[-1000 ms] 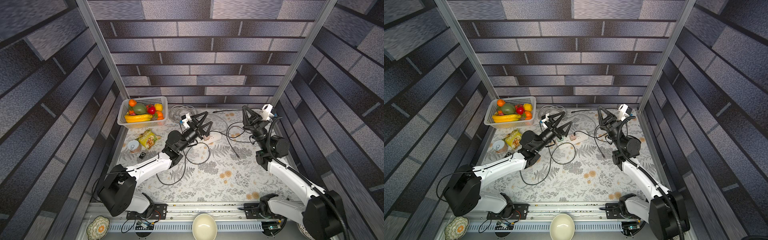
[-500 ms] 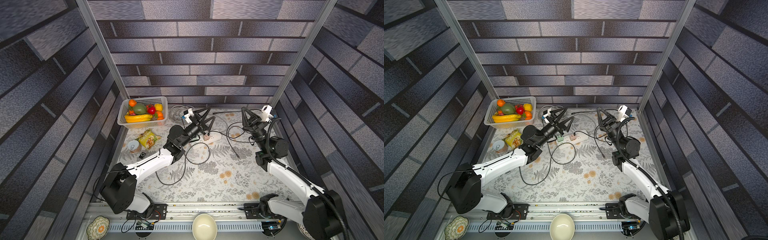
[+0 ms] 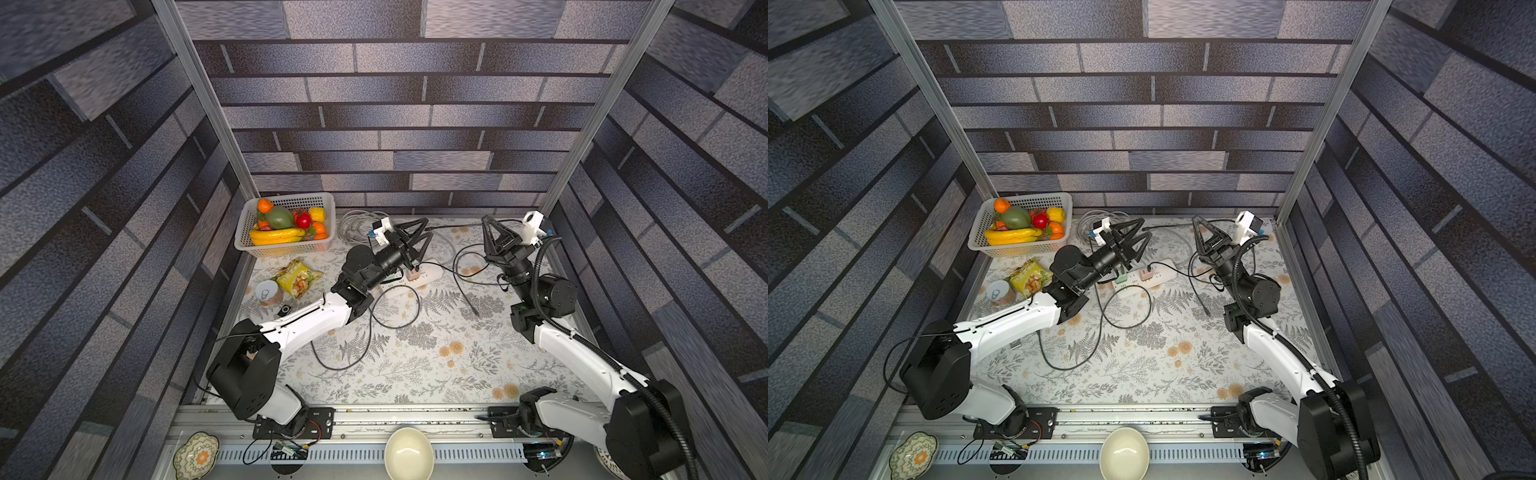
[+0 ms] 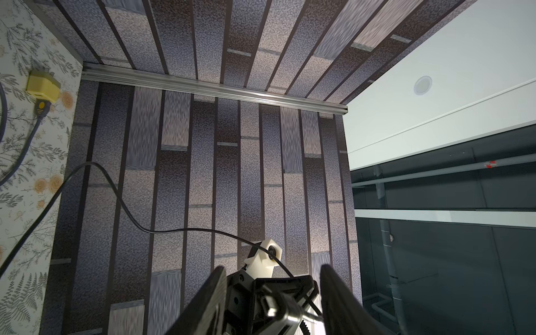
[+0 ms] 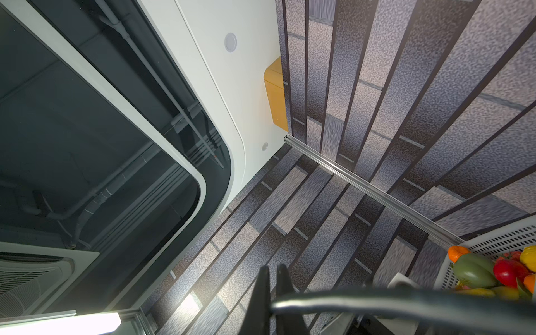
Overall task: Charge mp3
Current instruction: Pick up the charging cable from the center of the board.
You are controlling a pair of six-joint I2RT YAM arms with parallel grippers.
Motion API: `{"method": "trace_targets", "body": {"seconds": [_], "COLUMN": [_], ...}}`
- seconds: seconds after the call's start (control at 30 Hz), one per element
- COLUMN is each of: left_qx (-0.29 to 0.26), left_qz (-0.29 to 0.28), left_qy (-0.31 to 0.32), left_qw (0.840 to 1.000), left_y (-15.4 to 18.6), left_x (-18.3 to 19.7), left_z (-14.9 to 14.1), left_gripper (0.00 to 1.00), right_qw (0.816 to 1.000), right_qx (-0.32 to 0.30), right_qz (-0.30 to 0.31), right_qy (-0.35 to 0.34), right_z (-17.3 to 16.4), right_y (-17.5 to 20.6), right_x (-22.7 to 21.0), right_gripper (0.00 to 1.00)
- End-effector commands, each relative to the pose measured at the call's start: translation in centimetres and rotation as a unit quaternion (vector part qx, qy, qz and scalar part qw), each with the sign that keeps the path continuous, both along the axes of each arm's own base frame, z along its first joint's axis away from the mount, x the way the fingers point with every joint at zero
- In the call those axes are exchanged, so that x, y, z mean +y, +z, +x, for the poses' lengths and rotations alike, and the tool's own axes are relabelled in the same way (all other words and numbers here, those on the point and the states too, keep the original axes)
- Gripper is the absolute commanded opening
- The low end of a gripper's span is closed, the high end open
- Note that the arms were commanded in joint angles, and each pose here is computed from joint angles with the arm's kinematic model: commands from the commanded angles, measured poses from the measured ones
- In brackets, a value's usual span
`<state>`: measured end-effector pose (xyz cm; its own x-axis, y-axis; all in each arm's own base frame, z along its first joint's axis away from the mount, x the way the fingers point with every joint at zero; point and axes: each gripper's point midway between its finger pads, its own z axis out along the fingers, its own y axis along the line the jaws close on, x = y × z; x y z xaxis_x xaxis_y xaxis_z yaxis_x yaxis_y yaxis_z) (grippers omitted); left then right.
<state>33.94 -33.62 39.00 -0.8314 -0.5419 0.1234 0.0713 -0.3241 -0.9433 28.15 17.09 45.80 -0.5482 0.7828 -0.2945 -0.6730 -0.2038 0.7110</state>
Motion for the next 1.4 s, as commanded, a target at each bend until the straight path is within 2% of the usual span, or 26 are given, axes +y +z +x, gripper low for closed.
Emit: {"method": "trace_targets", "body": {"seconds": [0.0,0.1,0.27,0.3,0.5,0.53,0.6,0.63,0.67,0.73,0.8,0.9,1.03,1.13,1.37], "left_qx": [-0.031,-0.032,-0.026,-0.026,-0.044,-0.048,-0.064,-0.067,-0.077,-0.094,-0.117,-0.136,-0.146,-0.151,-0.159], "left_qz": [-0.014,-0.015,-0.008,-0.006,0.004,0.008,0.024,0.038,0.055,0.076,0.085,0.088,0.072,0.066,0.072], "left_qy": [-0.015,-0.014,-0.001,0.001,0.024,0.032,0.062,0.079,0.106,0.162,0.206,0.232,0.231,0.236,0.238], "left_qw": [0.999,0.999,1.0,1.0,0.999,0.998,0.996,0.994,0.99,0.979,0.968,0.959,0.959,0.958,0.955], "left_y": [2.6,2.6,1.8,1.7,1.6,1.6,1.6,1.3,1.1,0.5,0.3,-0.2,-0.7,-1.0,-1.3], "left_x": [-0.3,-0.1,0.8,1.0,2.1,2.4,3.3,3.8,4.5,6.0,6.9,7.2,6.3,6.1,5.5], "left_z": [-0.5,-0.3,0.2,0.2,0.2,0.3,0.3,0.5,0.7,1.1,1.2,1.2,1.4,1.5,0.7], "left_gripper": [0.45,0.34,0.03,0.0,0.0,0.0,0.0,0.0,0.0,0.0,0.0,0.0,0.0,0.0,0.0], "right_qw": [0.999,0.999,0.999,0.999,0.999,0.999,0.998,0.997,0.996,0.992,0.991,0.992,0.988,0.988,0.988], "right_qx": [-0.047,-0.046,-0.044,-0.043,-0.029,-0.019,0.023,0.039,0.053,0.076,0.09,0.096,0.109,0.112,0.118], "right_qz": [-0.005,-0.011,-0.018,-0.021,-0.033,-0.037,-0.053,-0.06,-0.07,-0.094,-0.099,-0.078,-0.094,-0.077,-0.076], "right_qy": [0.003,0.003,0.001,0.001,-0.001,0.001,0.009,0.014,0.018,0.024,0.029,0.036,0.048,0.068,0.06], "right_z": [-2.0,-2.0,-2.2,-2.2,-2.1,-1.9,-1.0,-0.8,-0.9,-1.5,-2.4,-2.6,-2.3,-1.8,-0.5], "right_y": [1.3,1.1,0.6,0.6,-0.2,-0.6,-2.0,-2.7,-3.5,-5.5,-7.1,-7.3,-7.6,-7.6,-8.0], "right_x": [0.0,0.1,0.1,0.2,0.3,0.4,1.1,1.6,2.5,5.1,7.3,8.1,10.3,11.6,12.4], "right_gripper": [0.0,0.0,0.0,0.0,0.0,0.05,0.44,0.55,0.63,0.68,0.7,0.71,0.71,0.69,0.59]}}
